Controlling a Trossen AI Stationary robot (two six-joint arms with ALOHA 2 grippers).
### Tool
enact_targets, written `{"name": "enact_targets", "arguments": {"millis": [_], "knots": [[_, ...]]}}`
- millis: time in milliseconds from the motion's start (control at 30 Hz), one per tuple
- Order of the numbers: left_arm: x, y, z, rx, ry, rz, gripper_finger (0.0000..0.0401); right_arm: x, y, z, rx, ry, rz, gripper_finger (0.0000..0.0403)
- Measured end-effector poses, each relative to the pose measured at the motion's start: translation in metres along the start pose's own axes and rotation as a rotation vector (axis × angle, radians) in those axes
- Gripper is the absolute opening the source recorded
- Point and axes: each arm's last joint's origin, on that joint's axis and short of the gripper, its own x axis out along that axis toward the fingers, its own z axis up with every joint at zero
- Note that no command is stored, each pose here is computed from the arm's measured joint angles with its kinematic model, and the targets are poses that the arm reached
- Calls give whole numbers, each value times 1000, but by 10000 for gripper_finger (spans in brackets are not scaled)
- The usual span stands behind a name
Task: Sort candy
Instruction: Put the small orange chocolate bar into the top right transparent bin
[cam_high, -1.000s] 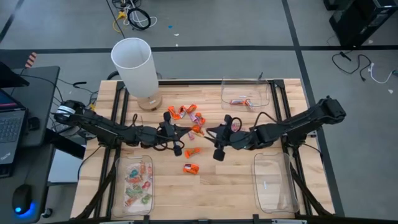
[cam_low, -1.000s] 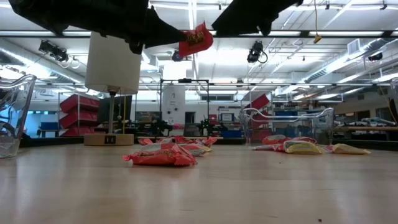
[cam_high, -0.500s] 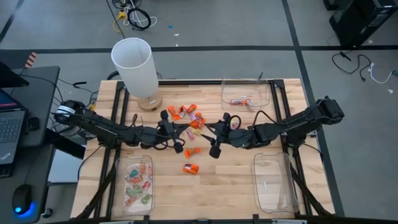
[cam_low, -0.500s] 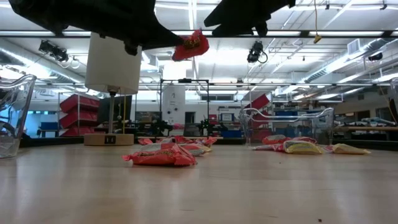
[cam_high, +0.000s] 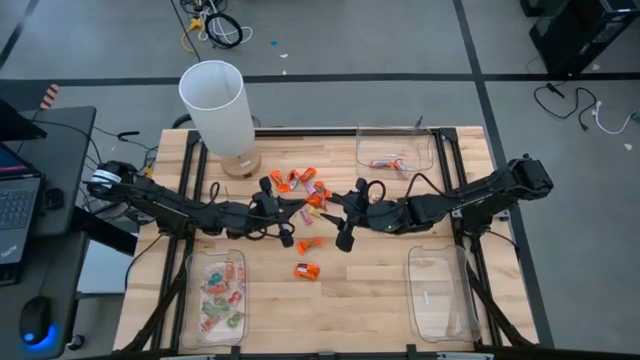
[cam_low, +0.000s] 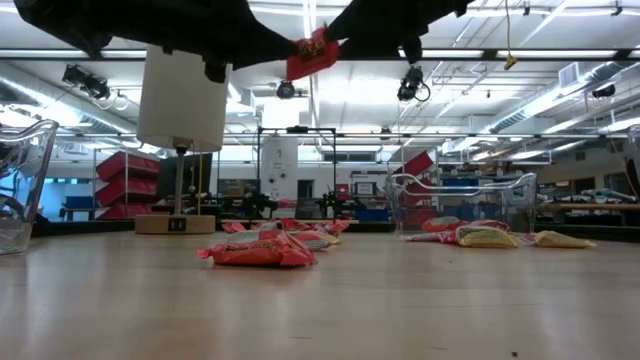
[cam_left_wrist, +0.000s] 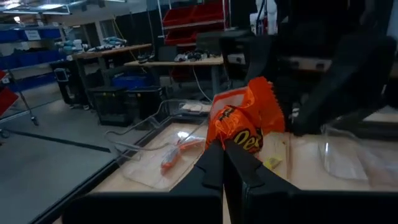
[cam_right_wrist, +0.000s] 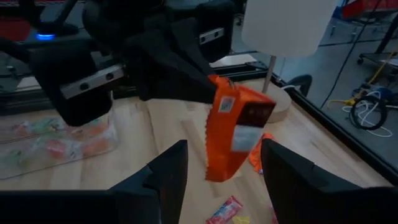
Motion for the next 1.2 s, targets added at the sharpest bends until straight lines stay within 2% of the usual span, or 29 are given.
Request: {"name": "enact_targets", "arguments": {"millis": [333, 567, 767, 1033, 1200], "knots": [[0, -1, 0, 0, -6, -17, 0, 3, -6, 1, -12, -4, -17, 183], [0, -1, 0, 2, -5, -17, 0, 5, -8, 3, -24, -10, 14, 161], [0, -1, 0, 4, -5, -31, 0, 7, -10, 3, -21, -3, 47, 114], [0, -1, -2, 20, 18, -29, 0, 7, -11, 3, -52, 1, 45, 13], [0, -1, -8, 56, 67, -5, 0, 6, -9, 1, -63, 13, 49, 11]]}}
